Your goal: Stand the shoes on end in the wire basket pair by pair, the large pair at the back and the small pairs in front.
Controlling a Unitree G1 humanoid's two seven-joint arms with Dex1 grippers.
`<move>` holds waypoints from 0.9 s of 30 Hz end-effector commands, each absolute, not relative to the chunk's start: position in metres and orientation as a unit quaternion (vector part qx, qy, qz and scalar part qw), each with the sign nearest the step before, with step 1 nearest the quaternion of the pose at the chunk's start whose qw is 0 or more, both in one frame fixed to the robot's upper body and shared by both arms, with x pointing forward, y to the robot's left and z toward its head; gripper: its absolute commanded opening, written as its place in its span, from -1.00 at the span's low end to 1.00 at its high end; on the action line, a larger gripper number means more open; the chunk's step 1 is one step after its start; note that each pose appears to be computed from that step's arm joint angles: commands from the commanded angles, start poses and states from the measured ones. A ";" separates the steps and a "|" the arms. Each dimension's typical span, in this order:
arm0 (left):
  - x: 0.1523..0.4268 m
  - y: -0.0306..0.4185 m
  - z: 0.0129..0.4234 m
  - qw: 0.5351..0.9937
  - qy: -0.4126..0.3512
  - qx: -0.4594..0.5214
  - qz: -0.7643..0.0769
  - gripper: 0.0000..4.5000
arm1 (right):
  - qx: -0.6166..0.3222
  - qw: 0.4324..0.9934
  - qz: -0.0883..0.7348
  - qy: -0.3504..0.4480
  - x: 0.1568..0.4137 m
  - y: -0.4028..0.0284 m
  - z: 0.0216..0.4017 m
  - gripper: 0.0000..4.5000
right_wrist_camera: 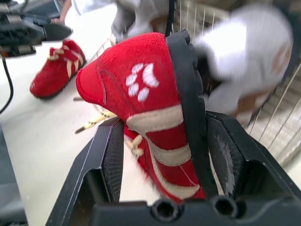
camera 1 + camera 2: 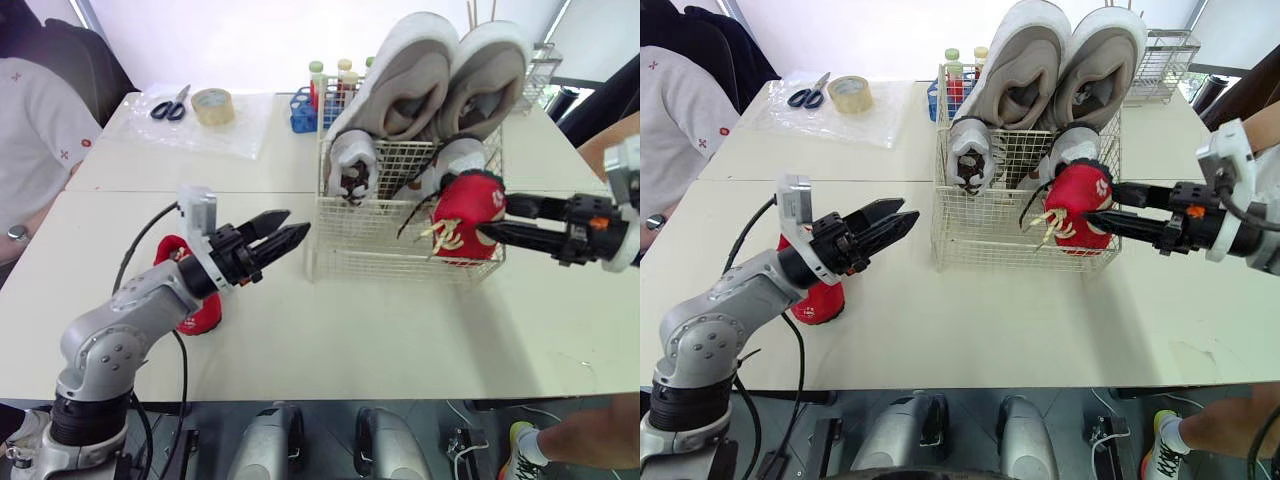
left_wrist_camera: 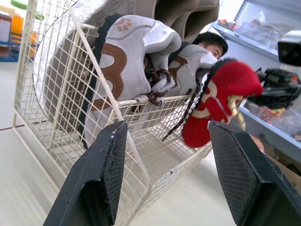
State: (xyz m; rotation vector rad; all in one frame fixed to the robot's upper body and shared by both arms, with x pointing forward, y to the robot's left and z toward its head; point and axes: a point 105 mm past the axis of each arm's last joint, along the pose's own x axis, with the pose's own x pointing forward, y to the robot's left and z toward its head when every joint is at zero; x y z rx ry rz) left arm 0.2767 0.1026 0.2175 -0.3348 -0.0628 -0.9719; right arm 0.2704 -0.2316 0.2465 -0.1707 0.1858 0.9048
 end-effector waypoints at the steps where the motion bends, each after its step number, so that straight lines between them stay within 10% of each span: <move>1: 0.275 0.099 0.225 0.866 -0.047 -0.152 -0.474 0.25 | -0.113 0.900 0.414 0.075 0.273 -0.241 0.249 0.21; 11: 0.276 0.103 0.223 0.869 -0.044 -0.150 -0.469 0.25 | -0.153 0.912 0.374 0.067 0.282 -0.261 0.252 0.21; 15: 0.277 0.102 0.222 0.869 -0.044 -0.154 -0.469 0.25 | -0.154 0.911 0.379 0.057 0.280 -0.260 0.260 0.96; 27: 0.278 0.112 0.225 0.871 -0.048 -0.163 -0.462 0.25 | -0.197 0.896 0.388 0.089 0.252 -0.272 0.283 0.96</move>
